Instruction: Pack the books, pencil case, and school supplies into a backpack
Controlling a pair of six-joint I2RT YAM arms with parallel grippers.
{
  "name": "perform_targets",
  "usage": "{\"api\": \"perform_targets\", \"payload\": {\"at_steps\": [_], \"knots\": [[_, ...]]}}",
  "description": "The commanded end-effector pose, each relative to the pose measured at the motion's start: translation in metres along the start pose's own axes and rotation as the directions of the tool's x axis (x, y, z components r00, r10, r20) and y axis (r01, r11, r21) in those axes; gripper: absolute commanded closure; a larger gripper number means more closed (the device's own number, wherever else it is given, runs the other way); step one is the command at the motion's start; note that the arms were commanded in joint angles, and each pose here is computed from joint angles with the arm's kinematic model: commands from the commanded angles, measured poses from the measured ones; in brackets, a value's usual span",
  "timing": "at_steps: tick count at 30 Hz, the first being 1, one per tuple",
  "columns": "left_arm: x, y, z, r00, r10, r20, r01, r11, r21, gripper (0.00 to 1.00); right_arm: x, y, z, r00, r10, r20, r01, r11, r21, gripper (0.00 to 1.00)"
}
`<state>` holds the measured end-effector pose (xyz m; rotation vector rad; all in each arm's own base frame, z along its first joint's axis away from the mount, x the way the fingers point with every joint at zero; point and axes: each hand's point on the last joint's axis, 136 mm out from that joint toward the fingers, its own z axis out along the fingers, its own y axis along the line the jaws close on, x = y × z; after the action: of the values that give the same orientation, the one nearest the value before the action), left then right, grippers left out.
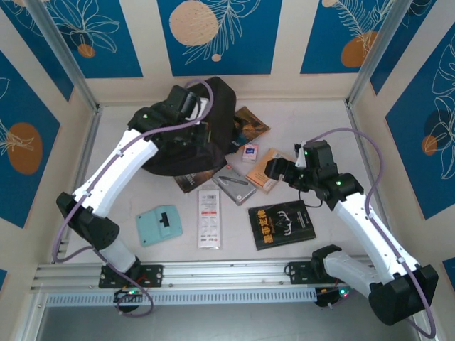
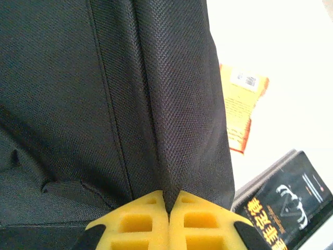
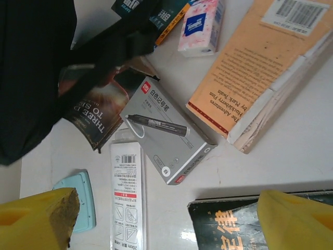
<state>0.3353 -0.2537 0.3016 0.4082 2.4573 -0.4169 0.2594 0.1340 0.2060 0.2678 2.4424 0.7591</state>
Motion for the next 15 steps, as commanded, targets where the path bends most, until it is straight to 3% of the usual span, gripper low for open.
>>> {"api": "perform_targets", "payload": {"at_steps": [1,4,8,15], "knots": [[-0.028,0.014,-0.028,0.99,0.027,0.14,-0.012,0.994,-0.109,1.0,0.011,-0.006,-0.004,0.999,0.039,-0.032,-0.038,0.999,0.003,0.11],[-0.051,0.058,-0.059,0.968,0.043,0.249,0.03,0.959,-0.283,1.0,0.018,-0.005,-0.002,0.998,0.042,-0.052,-0.043,0.999,-0.02,0.11],[-0.08,0.099,-0.106,0.92,0.05,0.389,0.121,0.907,-0.403,1.0,0.022,-0.004,0.001,0.997,0.05,-0.061,-0.053,0.998,-0.035,0.11],[-0.122,0.107,-0.17,0.841,0.136,0.523,0.159,0.863,-0.48,1.0,0.02,0.002,-0.002,0.998,0.038,-0.057,-0.041,0.998,-0.054,0.11]]}}
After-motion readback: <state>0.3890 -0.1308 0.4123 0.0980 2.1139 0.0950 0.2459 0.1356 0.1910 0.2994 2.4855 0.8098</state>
